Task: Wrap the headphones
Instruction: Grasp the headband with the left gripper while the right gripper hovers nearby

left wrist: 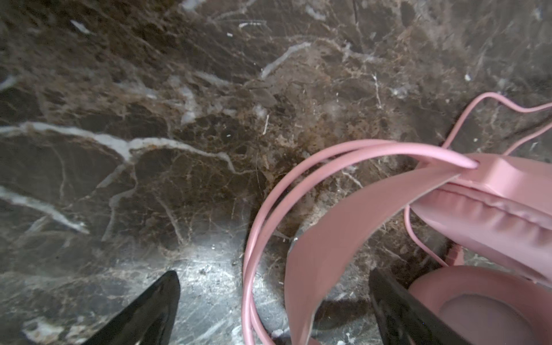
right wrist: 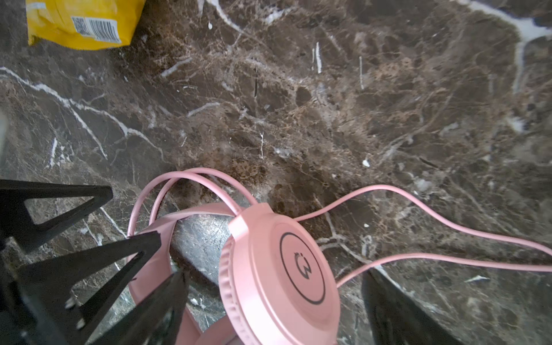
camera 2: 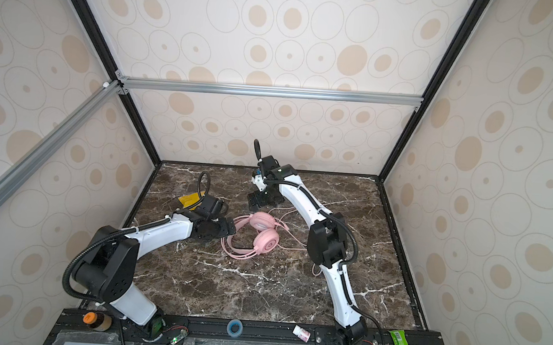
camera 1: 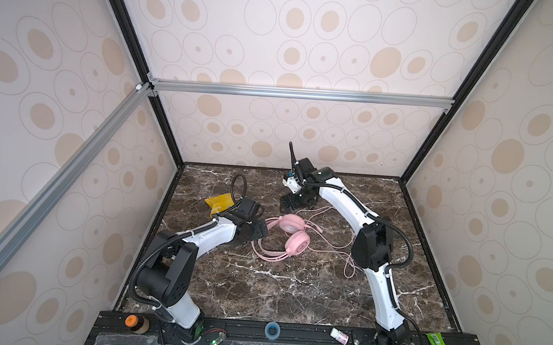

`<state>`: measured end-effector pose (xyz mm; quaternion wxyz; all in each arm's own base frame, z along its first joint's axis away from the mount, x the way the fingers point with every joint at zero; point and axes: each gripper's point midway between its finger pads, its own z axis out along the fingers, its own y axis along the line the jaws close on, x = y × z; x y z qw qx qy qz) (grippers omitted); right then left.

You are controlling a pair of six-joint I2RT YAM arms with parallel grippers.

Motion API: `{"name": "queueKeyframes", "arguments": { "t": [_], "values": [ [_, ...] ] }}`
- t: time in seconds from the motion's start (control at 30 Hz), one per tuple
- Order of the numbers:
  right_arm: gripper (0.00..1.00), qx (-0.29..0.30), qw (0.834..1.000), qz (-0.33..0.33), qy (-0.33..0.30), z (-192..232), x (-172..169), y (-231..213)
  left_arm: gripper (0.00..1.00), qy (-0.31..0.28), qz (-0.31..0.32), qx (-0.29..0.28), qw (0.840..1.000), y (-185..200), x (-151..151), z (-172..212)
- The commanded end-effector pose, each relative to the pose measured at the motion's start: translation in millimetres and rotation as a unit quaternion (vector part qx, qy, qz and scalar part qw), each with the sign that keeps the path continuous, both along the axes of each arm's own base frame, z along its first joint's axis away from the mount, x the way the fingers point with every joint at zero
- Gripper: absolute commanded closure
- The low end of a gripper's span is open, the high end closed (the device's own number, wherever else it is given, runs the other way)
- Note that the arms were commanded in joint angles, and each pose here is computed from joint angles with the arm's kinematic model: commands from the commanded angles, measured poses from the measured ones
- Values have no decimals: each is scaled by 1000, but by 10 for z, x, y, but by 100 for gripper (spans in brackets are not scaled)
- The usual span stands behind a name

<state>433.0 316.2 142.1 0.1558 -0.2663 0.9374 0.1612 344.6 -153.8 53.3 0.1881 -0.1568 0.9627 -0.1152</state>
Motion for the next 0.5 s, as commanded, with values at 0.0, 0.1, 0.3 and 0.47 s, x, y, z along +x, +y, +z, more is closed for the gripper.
{"name": "queueKeyframes", "arguments": {
  "t": [0.0,0.1,0.3,0.47],
  "values": [
    [5,14,1000,-2,-6,355,-139,-42,2,25,-12,50,998,84,-13,-54],
    [6,14,999,-23,19,338,-209,-191,2,38,-18,71,997,88,-18,-133],
    [6,81,993,-86,30,367,-159,-471,2,52,-35,106,992,51,-36,-227],
    [6,82,990,-105,39,360,-122,-643,4,59,-33,120,990,48,-51,-304]
  ]
}}
